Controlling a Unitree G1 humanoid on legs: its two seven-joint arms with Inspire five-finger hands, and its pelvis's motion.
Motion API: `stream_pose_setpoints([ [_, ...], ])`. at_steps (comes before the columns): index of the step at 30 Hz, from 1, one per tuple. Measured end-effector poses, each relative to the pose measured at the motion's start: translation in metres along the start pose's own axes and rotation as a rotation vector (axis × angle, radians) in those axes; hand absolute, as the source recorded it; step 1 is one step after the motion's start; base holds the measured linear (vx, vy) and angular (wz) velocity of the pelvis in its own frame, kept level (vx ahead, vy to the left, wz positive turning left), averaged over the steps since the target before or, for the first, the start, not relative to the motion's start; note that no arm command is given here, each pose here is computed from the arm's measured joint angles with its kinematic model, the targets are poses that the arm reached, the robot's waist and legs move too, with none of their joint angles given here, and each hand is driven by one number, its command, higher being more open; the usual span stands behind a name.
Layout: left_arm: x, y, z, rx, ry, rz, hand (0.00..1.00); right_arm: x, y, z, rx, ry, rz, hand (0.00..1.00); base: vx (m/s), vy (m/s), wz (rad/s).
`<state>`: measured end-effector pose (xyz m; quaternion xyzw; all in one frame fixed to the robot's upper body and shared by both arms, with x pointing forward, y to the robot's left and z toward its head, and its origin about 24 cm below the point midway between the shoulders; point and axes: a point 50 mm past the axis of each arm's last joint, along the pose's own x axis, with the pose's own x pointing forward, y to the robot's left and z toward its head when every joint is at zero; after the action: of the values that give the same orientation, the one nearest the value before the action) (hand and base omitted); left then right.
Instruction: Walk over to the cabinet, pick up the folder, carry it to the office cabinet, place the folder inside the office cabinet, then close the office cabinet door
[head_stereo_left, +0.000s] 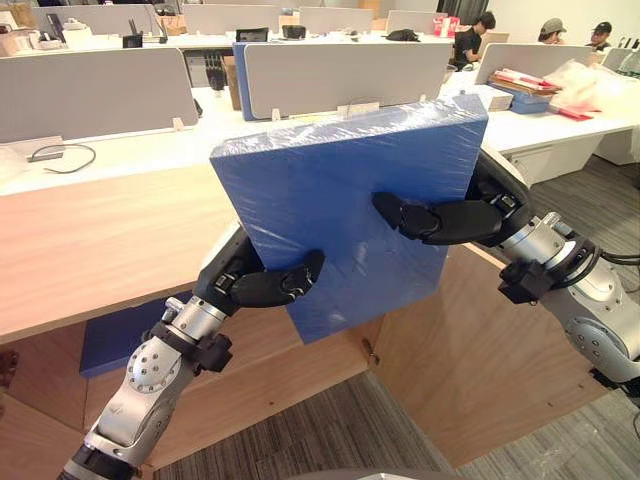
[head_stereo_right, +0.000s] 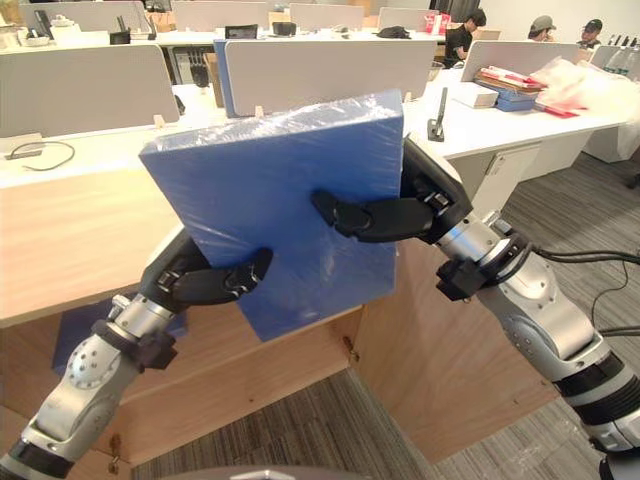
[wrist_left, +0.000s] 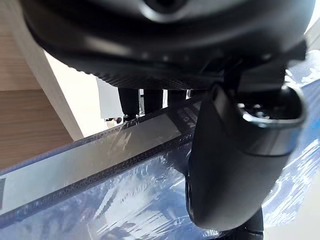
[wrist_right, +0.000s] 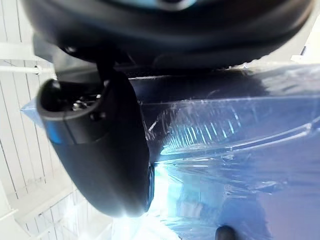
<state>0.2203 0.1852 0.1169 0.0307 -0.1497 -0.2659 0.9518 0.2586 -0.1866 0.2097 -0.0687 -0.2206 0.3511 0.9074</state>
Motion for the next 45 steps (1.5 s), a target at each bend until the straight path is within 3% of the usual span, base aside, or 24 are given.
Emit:
stream_pose_setpoints([
  [4, -0.001, -0.003, -0.015, -0.068, 0.088, -0.049, 1.00, 0.001, 0.003, -0.003, -0.068, 0.022, 0.019, 0.00, 0.00, 0.000, 0.00],
  [7, -0.015, -0.005, -0.044, -0.083, 0.273, -0.109, 1.00, 0.002, 0.013, -0.012, -0.131, 0.086, 0.087, 0.00, 0.00, 0.000, 0.00],
  [10, -0.038, -0.020, -0.079, -0.096, 0.480, -0.212, 1.00, -0.001, 0.028, -0.030, -0.133, 0.188, 0.181, 0.00, 0.00, 0.000, 0.00],
  [12, -0.058, -0.038, -0.101, -0.080, 0.621, -0.359, 1.00, -0.001, 0.046, -0.040, -0.140, 0.234, 0.289, 0.00, 0.00, 0.000, 0.00],
  [16, -0.082, -0.067, -0.139, -0.057, 0.776, -0.488, 1.00, 0.011, 0.077, -0.036, -0.137, 0.148, 0.413, 0.00, -0.02, 0.001, -0.12],
  [22, -0.114, -0.090, -0.205, -0.035, 1.080, -0.295, 1.00, 0.033, 0.119, -0.021, -0.137, -0.066, 0.508, 0.00, -0.03, -0.003, -0.01],
  [26, -0.149, -0.084, -0.224, -0.036, 1.290, -0.004, 1.00, 0.023, 0.135, -0.068, -0.155, 0.096, 0.526, 0.00, -0.01, -0.005, 0.17],
  [30, -0.181, -0.068, -0.224, -0.009, 1.416, 0.303, 1.00, -0.024, 0.144, -0.147, -0.014, 0.478, 0.411, 0.00, 0.00, 0.005, 0.37],
  [35, -0.221, -0.073, -0.219, -0.053, 1.534, 0.459, 1.00, -0.053, 0.152, -0.204, 0.139, 0.729, 0.125, 0.00, -0.01, -0.008, 0.40],
  [39, -0.222, -0.078, -0.219, -0.110, 1.515, 0.557, 1.00, -0.063, 0.148, -0.237, 0.258, 0.882, -0.173, 0.00, -0.01, -0.030, 0.47],
  [42, -0.221, -0.077, -0.219, -0.119, 1.504, 0.585, 1.00, -0.062, 0.147, -0.245, 0.335, 0.920, -0.289, 0.00, 0.01, -0.014, 0.26],
  [45, -0.221, -0.075, -0.218, -0.134, 1.491, 0.619, 1.00, -0.060, 0.139, -0.250, 0.547, 0.908, -0.484, 0.00, 0.03, -0.001, 0.19],
])
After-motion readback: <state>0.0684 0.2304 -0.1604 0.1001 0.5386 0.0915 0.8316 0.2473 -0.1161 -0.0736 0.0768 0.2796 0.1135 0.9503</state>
